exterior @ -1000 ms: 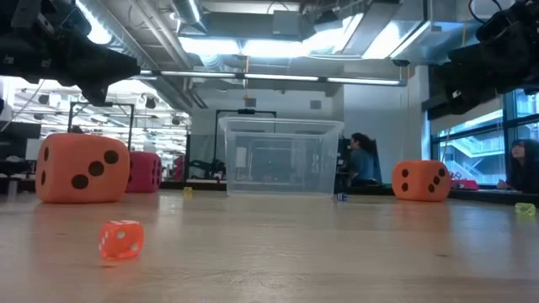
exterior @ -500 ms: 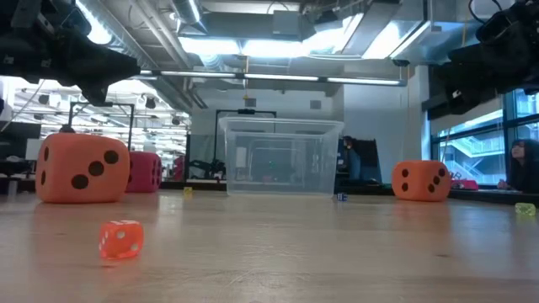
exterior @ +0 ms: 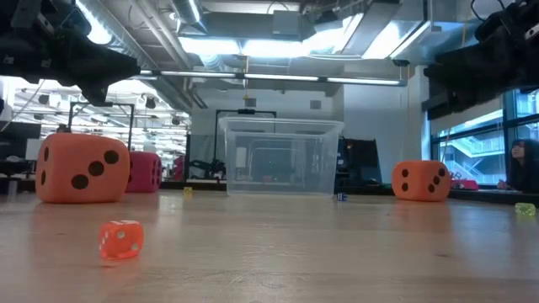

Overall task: Pick & Place Dice
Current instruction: Put the small green dice into the transparent bin

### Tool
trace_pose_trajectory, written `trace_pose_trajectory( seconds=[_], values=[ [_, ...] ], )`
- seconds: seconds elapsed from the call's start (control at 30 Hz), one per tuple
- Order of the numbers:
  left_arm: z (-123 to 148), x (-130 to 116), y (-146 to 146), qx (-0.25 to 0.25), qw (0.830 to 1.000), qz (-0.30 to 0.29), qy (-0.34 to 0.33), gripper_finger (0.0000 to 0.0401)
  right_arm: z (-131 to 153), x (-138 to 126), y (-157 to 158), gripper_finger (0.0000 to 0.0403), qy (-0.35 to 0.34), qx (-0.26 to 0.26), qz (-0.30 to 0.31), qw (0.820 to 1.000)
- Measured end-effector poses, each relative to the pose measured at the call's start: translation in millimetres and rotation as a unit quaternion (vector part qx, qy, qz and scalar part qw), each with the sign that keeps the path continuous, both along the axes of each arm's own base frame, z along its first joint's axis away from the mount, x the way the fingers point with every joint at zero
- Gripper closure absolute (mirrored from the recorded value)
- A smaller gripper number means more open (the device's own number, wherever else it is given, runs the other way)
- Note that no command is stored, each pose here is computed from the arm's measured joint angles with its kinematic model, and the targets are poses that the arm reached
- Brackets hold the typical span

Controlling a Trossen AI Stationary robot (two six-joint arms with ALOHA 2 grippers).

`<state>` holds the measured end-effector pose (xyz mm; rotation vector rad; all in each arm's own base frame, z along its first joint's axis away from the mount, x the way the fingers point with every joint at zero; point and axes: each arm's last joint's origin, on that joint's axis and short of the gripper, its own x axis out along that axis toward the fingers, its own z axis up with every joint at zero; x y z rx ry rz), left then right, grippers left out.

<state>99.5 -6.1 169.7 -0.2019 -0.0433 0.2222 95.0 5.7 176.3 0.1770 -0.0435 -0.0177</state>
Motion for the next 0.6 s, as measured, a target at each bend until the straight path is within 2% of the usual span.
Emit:
trace_pose_trajectory(
  seconds=[0.13,0.23,0.33,0.43,0.5,0.6],
  values=[
    [0.0,0.0,0.0,0.000,1.000,0.000,0.000,0.0331,0.7,0.0,-0.3,0.0254,-0.004,0.002,-0.006,1.000],
    [0.0,0.0,0.0,0.000,1.000,0.000,0.000,0.0331,8.1,-0.7,-1.5,0.0254,-0.042,0.007,-0.026,0.999],
    [0.1,0.0,0.0,0.000,1.000,0.000,0.000,0.0331,18.8,-3.1,-4.8,0.0254,-0.102,0.062,-0.072,0.990],
    [0.1,0.0,0.0,0.000,1.000,0.000,0.000,0.0331,28.9,-7.0,-8.2,0.0254,-0.166,0.140,-0.111,0.970],
    [2.1,-0.1,0.0,-0.003,1.000,0.000,-0.011,0.0331,30.2,-8.2,-10.0,0.0254,-0.179,0.162,-0.138,0.960],
    [8.2,-0.5,0.0,-0.058,0.997,-0.005,-0.054,0.0331,30.0,-8.7,-11.4,0.0254,-0.183,0.175,-0.160,0.954]
  ],
)
